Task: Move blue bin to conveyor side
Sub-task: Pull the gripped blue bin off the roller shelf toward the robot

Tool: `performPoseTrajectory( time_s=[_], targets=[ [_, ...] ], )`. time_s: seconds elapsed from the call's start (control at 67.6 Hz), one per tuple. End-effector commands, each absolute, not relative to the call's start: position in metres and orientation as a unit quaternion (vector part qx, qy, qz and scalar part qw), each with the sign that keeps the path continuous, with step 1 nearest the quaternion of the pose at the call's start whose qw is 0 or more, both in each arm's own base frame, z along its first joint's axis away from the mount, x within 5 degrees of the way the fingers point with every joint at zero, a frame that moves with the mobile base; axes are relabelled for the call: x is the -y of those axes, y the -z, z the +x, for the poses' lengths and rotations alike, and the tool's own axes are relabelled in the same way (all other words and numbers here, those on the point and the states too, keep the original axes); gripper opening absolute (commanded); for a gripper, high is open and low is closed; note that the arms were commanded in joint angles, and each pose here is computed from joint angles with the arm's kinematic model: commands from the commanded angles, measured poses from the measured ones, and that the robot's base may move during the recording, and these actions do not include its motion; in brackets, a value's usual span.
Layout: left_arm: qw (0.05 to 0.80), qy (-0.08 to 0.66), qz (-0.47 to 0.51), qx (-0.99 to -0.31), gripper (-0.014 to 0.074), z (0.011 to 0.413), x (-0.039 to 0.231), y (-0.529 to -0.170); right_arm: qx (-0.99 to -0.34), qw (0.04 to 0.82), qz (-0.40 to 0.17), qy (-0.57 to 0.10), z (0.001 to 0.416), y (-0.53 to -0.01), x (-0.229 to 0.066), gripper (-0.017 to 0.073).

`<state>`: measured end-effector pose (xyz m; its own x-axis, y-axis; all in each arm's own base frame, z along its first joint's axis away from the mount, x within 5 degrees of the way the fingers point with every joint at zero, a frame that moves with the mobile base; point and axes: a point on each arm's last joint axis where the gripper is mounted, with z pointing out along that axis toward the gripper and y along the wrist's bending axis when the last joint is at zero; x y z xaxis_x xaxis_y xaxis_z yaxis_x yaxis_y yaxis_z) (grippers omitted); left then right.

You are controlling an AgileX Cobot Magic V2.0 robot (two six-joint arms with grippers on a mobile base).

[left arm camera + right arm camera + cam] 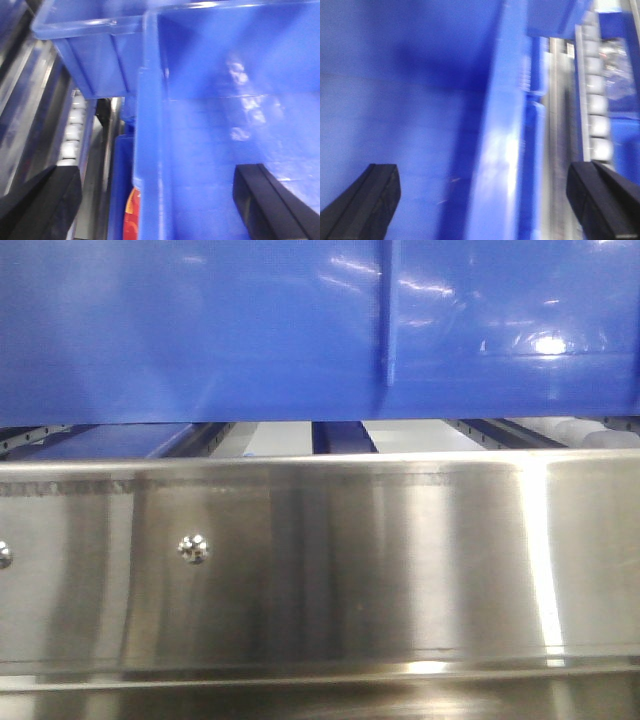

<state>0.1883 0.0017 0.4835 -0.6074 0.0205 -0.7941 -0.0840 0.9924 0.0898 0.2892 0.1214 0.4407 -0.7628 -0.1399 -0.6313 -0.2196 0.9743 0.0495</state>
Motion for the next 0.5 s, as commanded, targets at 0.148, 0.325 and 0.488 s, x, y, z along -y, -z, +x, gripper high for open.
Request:
performPoseTrajectory(
  time_s=[0.148, 0.325, 0.488],
  targets=[
    [0.45, -0.058, -0.016, -0.891, 0.0517, 0.187, -0.001, -0.487, -0.94, 0.324, -0.096, -0.044, 0.302, -0.43, -0.126, 0.0559],
    [0.453, -0.057, -0.016, -0.89, 0.0517, 0.187, -0.001, -0.487, -0.943, 0.318, -0.083, -0.047, 0.305, -0.426, -0.127, 0.0559],
    [0.443, -0.05, -0.015, -0.895, 0.0517, 0.194, 0.001, -0.483, -0.944, 0.318, -0.075, -0.049, 0.305, -0.426, -0.126, 0.0559]
  ],
)
